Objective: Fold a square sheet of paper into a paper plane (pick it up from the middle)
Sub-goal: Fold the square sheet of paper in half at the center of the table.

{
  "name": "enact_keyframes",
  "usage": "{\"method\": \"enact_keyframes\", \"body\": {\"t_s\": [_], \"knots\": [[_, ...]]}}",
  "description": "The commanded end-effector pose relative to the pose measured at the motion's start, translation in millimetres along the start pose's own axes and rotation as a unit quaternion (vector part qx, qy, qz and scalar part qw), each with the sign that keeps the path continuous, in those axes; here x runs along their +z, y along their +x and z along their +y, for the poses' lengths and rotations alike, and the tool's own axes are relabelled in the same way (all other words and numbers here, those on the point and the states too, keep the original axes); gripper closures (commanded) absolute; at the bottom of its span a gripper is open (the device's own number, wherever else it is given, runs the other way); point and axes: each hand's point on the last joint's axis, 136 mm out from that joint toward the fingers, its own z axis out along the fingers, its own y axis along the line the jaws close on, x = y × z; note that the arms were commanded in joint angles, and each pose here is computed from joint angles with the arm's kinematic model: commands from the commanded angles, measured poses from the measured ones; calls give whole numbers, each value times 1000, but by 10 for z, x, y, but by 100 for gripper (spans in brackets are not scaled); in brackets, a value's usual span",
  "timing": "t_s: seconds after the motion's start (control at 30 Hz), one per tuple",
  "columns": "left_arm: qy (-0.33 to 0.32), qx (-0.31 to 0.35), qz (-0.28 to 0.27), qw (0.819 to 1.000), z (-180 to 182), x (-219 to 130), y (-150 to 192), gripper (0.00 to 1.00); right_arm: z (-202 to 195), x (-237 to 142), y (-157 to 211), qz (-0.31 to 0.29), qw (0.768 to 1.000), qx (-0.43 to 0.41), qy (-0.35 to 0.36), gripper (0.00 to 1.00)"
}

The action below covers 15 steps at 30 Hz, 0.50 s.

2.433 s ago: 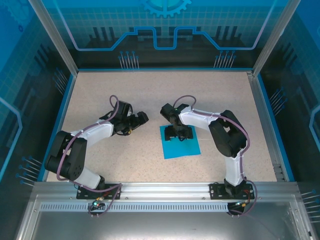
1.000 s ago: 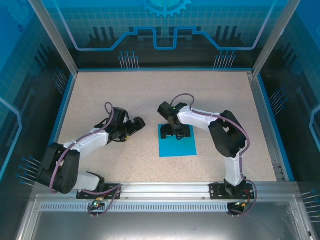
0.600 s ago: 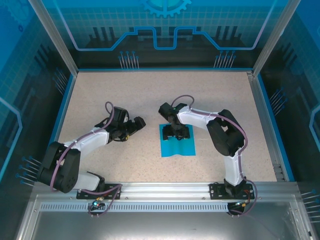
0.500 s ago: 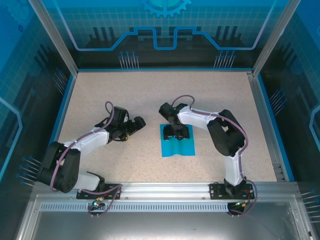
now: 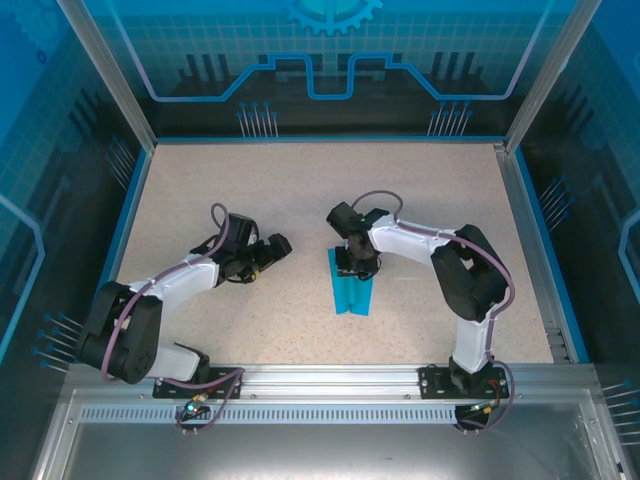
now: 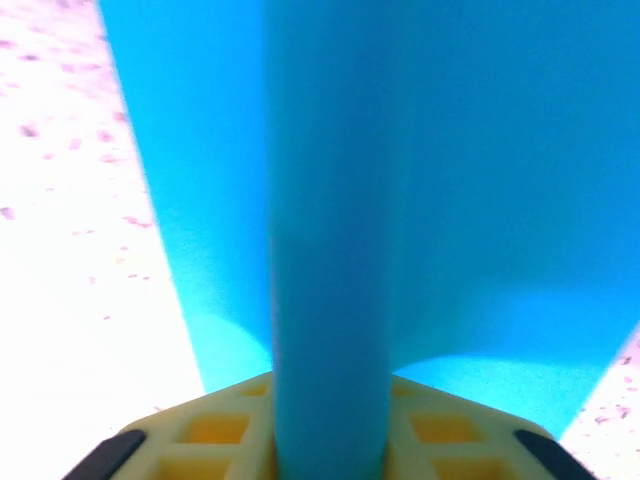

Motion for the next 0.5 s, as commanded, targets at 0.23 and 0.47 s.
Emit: {"method": "enact_keyframes", "body": {"t_s": [0.23, 0.47], "knots": [[27, 10, 4, 1000, -135, -41, 23, 1, 796, -581, -59, -39, 969, -21, -244, 78], [52, 24, 6, 998, -244, -41, 15, 1, 807, -480, -92, -37, 966, -26, -254, 76]]}}
